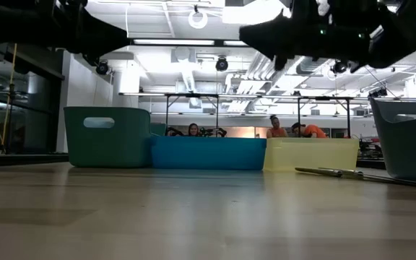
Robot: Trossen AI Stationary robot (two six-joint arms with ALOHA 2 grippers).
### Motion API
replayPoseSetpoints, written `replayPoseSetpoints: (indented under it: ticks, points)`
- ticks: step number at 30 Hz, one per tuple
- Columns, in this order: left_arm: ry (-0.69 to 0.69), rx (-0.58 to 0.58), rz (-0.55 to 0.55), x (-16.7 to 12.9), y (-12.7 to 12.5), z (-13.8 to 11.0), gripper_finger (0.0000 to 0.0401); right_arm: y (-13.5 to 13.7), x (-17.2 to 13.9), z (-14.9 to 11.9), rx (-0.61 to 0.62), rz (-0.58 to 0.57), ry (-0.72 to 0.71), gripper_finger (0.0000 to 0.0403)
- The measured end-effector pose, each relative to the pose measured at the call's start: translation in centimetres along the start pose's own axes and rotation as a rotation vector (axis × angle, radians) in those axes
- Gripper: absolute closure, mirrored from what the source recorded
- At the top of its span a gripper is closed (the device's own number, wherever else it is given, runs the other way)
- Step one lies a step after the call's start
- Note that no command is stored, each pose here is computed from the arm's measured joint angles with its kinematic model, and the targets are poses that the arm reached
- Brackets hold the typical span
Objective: Sort silverware by color (type)
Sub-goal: Put the gold knife into the yellow bin
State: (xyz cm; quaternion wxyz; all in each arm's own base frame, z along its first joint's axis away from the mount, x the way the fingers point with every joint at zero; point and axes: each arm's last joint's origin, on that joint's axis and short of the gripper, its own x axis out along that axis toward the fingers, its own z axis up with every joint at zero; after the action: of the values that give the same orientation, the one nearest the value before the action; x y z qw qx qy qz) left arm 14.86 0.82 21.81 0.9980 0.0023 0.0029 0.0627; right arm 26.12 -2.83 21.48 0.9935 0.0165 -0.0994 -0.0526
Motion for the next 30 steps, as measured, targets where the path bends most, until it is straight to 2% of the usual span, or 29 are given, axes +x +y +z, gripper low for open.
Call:
replayPoseSetpoints:
  ticks: [2, 10, 19, 22, 25, 27, 30]
  points:
    - [0.003, 0.000, 0.005, 0.0, 0.0, 0.0, 0.0289, 0.3, 0.5, 0.4, -0.042, 0.011, 0.005, 0.0311]
    - [0.005, 0.000, 0.010, 0.0, 0.0, 0.0, 0.0289, 0.7, 1.6, 0.2, -0.049, 0.022, 0.112, 0.0311]
    - [0.010, 0.000, 0.011, 0.0, 0.0, -0.1, 0.0289, 0.7, 1.7, 0.3, -0.049, 0.020, 0.114, 0.0311]
    - [0.009, -0.075, 0.006, 0.0, 0.0, -0.1, 0.0289, 0.7, 1.7, 0.3, -0.049, 0.020, 0.114, 0.0311]
    - [0.038, -0.152, -0.078, 0.4, -0.6, 0.5, 0.0289, 0.7, 1.7, 0.3, -0.049, 0.020, 0.114, 0.0311]
    - [0.089, -0.152, -0.188, 0.7, -1.5, 1.0, 0.0289, 0.7, 1.7, 0.3, -0.049, 0.020, 0.115, 0.0311]
    - [0.224, -0.116, -0.294, 1.3, -3.6, 1.0, 0.0292, 0.7, 1.7, 0.3, -0.049, 0.019, 0.116, 0.0311]
